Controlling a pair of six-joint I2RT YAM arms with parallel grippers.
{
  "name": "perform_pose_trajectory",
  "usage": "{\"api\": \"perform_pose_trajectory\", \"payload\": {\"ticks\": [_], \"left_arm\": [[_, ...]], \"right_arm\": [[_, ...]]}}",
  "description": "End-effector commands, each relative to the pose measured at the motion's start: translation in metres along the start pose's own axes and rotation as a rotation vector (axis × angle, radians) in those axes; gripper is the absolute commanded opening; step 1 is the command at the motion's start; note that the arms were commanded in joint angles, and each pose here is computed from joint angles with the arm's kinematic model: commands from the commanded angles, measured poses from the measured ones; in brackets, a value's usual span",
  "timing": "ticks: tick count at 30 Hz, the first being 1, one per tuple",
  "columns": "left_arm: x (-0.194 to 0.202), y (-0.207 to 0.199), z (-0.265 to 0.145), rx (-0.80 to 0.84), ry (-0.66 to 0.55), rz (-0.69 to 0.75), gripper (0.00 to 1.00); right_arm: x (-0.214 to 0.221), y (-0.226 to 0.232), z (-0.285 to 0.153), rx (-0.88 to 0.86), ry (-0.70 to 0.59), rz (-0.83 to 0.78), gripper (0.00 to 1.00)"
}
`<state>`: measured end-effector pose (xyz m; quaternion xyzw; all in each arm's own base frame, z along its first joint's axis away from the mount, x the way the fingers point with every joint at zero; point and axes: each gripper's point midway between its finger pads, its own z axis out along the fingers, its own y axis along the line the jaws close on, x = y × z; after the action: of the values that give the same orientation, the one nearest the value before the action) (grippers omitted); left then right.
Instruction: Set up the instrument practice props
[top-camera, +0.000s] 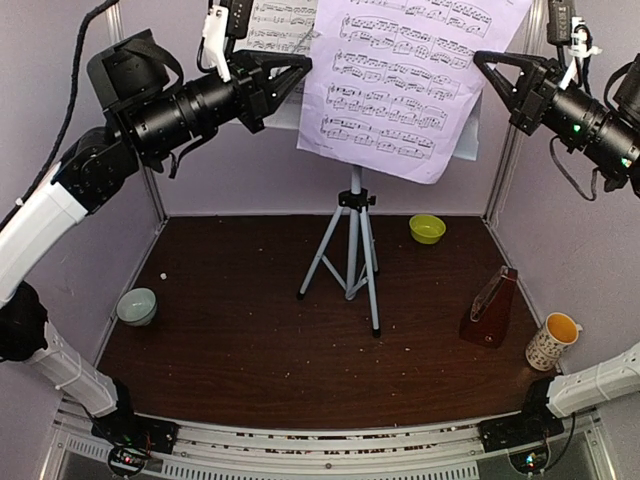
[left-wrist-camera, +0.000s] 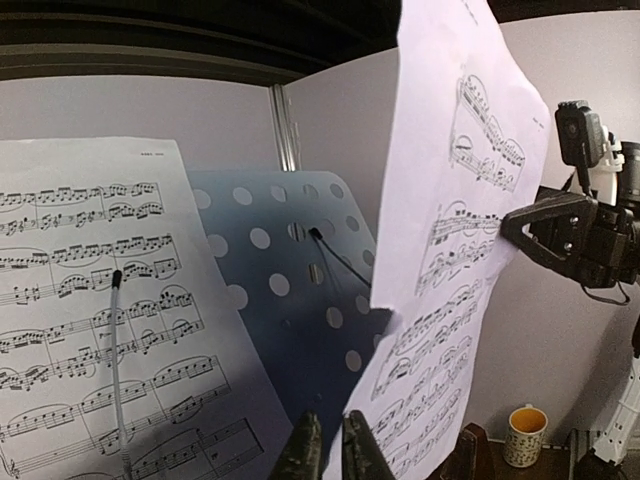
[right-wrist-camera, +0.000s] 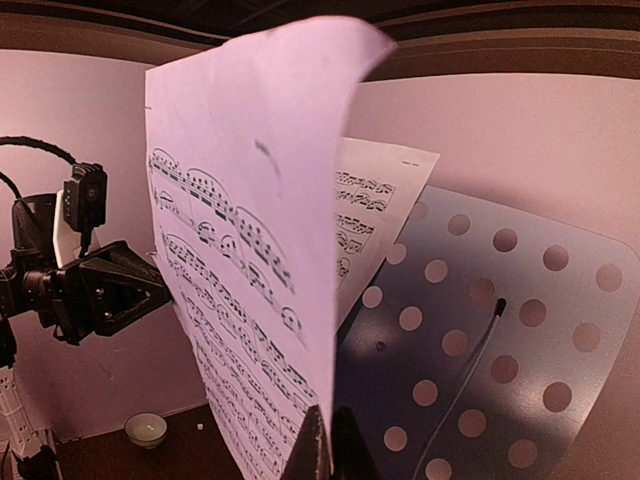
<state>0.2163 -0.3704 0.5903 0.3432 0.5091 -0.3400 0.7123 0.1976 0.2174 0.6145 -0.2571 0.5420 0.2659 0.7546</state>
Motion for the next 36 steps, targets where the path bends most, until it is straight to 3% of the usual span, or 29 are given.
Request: {"api": "perform_pose_trajectory", "payload": {"ticks": [1, 9, 18, 22, 27, 31, 36], "left_arm": [[-0.014, -0.003, 0.005, 0.047, -0.021, 0.041, 0.08], [-0.015, -0.006, 0.024, 0.091, -0.009, 0.041, 0.16], [-0.014, 0.003, 0.037, 0.078, -0.026, 0.029, 0.18], [-0.018, 0.004, 0.046, 0.076, -0.041, 0.035, 0.13], [-0.033, 0.011, 0.046, 0.046, -0.088, 0.029, 0.0], [-0.04, 0.022, 0.046, -0.006, -0.106, 0.007, 0.0], [-0.042, 0.048, 0.044, -0.127, -0.098, -0.052, 0.0]], "right_arm": [[-0.011, -0.007, 0.006, 0.035, -0.017, -0.036, 0.0], [-0.022, -0.015, 0.012, 0.07, -0.051, -0.056, 0.0], [-0.03, -0.031, 0.017, 0.136, -0.091, -0.061, 0.0], [-0.033, -0.035, 0.022, 0.149, -0.108, -0.058, 0.0], [-0.035, -0.041, 0.028, 0.178, -0.118, -0.066, 0.0], [-0.037, -0.054, 0.033, 0.245, -0.124, -0.053, 0.0], [-0.032, -0.072, 0.039, 0.35, -0.115, -0.026, 0.27]]}}
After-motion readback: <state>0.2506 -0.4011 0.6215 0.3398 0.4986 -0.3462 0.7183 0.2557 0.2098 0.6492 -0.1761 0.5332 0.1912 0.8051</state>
